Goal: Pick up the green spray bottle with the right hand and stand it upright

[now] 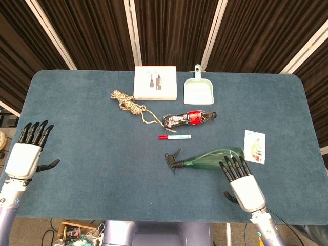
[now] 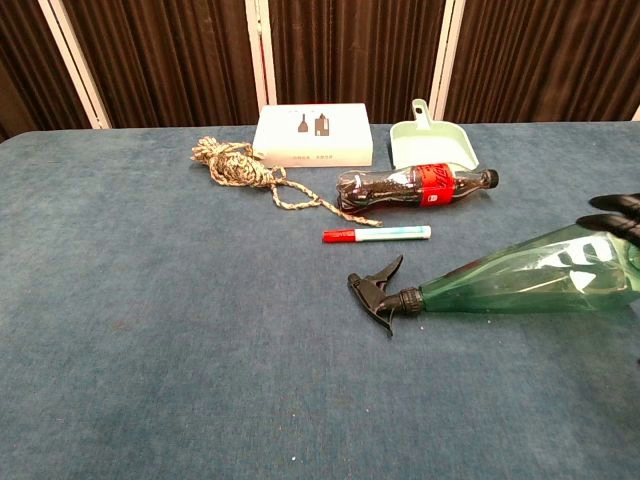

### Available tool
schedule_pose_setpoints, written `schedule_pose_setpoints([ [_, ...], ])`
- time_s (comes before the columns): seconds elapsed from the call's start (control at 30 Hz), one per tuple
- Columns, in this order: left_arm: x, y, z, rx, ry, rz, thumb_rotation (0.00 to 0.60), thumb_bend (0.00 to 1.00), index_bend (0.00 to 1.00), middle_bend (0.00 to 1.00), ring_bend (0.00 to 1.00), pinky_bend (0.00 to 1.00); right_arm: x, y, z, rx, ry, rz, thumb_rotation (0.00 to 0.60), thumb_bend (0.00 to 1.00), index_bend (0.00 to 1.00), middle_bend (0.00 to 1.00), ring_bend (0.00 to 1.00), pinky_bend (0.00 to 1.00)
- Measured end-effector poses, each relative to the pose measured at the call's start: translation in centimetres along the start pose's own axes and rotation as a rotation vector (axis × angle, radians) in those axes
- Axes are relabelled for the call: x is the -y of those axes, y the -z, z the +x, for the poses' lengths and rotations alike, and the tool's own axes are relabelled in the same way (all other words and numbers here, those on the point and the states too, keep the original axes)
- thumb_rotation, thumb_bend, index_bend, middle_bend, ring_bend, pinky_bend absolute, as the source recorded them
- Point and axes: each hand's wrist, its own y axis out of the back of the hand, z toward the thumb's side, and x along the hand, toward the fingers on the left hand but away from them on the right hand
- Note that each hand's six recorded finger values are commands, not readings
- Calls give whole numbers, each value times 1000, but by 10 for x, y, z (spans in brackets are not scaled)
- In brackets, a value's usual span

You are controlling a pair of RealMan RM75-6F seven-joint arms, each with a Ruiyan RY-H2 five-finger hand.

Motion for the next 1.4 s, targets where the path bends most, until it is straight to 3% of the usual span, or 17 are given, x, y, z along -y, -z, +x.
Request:
schedule_pose_setpoints([
  [0.47, 0, 17, 4, -66, 9, -7, 600, 13, 0, 0, 0, 0, 20, -46, -49, -106, -52, 158, 600, 264, 49, 0, 0, 0],
  [0.77, 4, 27, 9, -108, 27, -11, 600, 13, 0, 0, 0, 0, 13, -58, -69, -138, -19, 225, 600, 265, 83, 0, 0, 0],
  [1.17, 10, 37, 18, -161, 55, -7, 600, 15, 0, 0, 0, 0, 28, -68, -98, -191, -48, 324, 600, 276, 141, 0, 0, 0],
  [1.4, 15, 45, 23, -190, 79, -8, 600, 16, 0, 0, 0, 0, 25, -66, -116, -207, -47, 358, 600, 351, 214, 0, 0, 0],
])
